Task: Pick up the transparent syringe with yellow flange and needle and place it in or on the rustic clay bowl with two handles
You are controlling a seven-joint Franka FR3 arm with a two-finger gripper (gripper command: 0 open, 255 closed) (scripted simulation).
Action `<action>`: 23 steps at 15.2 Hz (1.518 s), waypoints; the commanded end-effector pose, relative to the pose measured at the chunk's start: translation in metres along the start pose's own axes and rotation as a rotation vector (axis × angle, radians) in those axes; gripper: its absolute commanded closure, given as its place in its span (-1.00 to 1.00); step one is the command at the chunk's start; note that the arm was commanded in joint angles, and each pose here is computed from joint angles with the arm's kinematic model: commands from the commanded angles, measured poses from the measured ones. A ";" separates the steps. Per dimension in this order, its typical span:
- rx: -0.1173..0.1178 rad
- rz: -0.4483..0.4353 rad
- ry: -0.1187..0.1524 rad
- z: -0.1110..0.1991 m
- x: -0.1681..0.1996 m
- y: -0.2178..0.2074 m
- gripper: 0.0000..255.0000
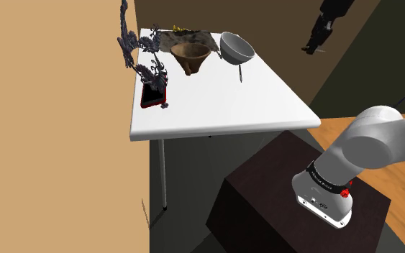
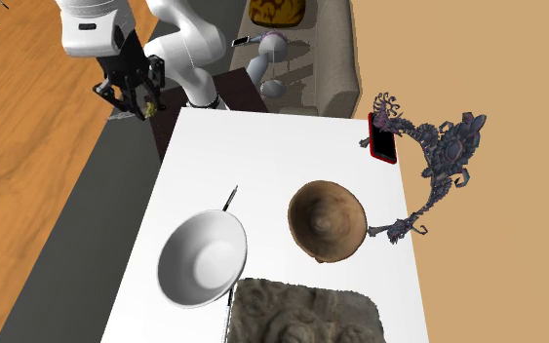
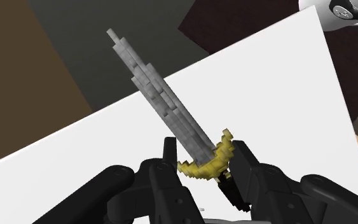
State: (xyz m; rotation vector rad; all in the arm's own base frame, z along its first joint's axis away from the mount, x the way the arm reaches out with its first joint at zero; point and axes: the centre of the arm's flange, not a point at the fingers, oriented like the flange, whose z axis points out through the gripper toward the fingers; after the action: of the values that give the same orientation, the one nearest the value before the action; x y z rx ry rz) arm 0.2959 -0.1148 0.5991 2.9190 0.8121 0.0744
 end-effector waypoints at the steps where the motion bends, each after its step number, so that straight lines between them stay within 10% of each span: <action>1: 0.000 0.000 0.000 -0.001 0.023 -0.003 1.00; 23: 0.000 0.000 0.000 -0.007 0.310 -0.045 1.00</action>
State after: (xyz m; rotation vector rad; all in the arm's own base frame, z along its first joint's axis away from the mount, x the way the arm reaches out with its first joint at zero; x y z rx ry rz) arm 0.5272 0.0750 0.6053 2.9189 0.8125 0.0741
